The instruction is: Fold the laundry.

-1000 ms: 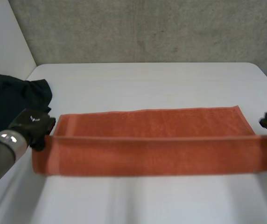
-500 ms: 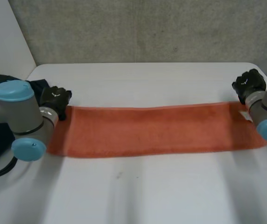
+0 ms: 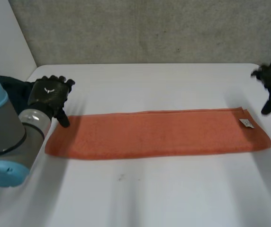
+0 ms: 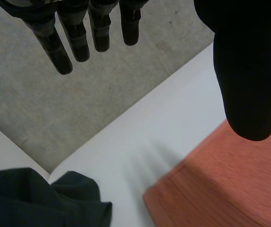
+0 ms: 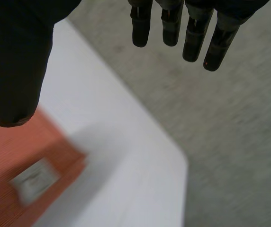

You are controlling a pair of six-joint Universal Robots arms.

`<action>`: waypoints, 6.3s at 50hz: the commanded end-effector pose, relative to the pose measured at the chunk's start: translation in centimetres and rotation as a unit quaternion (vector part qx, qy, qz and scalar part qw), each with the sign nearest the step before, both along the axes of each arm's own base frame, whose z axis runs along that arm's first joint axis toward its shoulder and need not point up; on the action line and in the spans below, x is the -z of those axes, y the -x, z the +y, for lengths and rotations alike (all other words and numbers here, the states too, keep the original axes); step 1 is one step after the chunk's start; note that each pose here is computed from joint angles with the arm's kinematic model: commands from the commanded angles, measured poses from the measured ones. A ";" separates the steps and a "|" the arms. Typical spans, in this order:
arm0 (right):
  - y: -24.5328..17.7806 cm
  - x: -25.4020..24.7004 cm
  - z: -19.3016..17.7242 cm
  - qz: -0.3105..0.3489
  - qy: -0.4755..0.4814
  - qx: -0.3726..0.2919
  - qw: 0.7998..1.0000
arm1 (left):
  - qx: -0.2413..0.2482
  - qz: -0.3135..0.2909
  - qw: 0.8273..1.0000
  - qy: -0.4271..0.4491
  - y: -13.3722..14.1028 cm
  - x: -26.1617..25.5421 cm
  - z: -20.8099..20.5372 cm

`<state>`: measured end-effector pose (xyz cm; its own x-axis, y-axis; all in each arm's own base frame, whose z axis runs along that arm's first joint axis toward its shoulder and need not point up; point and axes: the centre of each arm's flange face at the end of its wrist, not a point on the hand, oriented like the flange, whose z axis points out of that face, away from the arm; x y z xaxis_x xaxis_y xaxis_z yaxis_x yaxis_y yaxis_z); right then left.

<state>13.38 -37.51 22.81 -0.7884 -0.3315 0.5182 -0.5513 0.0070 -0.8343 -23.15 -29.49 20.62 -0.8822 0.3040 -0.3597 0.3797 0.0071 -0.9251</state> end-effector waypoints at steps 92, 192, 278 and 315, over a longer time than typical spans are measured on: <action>6.7 11.2 -1.1 -0.025 -0.097 -0.080 0.992 | 0.008 -0.003 1.000 -0.024 -0.1 2.6 2.0; -24.1 6.6 18.3 0.017 -0.041 -0.385 0.922 | 0.036 0.028 0.998 0.052 5.3 -1.7 4.3; -10.9 10.2 12.7 -0.284 -0.310 -0.024 0.907 | 0.296 0.141 0.942 -0.075 11.4 -6.2 9.1; -16.1 12.2 11.0 -0.336 -0.274 -0.056 0.900 | 0.282 0.136 0.945 -0.095 10.7 -4.9 8.8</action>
